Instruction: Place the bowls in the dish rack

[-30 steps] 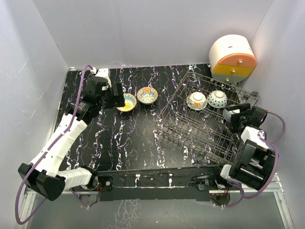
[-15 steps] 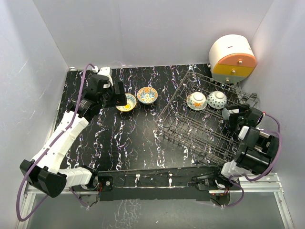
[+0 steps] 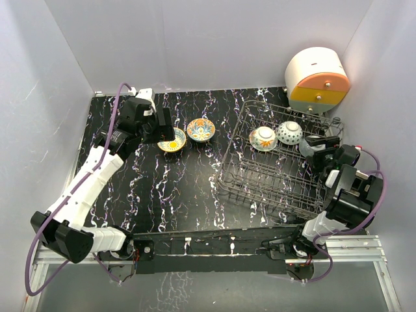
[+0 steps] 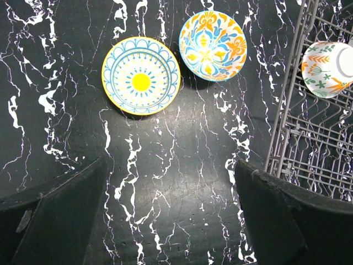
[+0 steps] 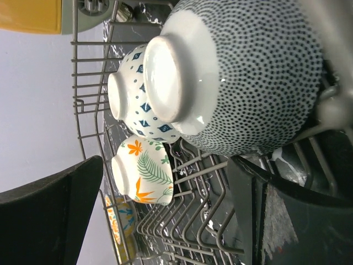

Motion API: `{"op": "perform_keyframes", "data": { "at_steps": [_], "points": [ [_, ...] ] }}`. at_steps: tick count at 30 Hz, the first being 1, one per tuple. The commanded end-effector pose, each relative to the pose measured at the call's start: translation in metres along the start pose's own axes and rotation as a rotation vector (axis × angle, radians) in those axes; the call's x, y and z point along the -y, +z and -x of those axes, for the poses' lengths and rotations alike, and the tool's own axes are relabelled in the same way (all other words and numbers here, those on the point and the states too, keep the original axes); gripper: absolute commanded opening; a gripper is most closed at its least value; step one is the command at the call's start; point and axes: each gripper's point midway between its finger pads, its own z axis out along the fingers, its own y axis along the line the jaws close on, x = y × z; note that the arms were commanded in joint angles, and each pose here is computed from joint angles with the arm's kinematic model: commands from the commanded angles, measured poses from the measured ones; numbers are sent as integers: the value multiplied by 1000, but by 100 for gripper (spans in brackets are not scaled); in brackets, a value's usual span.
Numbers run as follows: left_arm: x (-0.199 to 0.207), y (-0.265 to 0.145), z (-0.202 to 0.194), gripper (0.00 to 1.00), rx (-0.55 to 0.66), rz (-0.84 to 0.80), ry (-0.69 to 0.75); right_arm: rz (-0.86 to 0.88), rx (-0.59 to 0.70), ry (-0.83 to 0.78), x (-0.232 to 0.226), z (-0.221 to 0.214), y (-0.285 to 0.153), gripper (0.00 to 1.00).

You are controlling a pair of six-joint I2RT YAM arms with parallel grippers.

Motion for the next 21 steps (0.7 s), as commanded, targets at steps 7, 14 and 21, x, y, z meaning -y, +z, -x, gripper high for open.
{"op": "perform_keyframes", "data": {
  "at_steps": [7, 14, 21],
  "points": [
    [8, -10, 9, 97, 23, -38, -16, 13, -90, -194, -20, -21, 4, 99],
    [8, -12, 9, 97, 26, -43, -17, -73, -10, -302, -22, -14, -3, 99],
    [7, -11, 5, 97, 18, -41, -19, -115, 21, -428, -60, 15, -12, 99]
  ]
}}
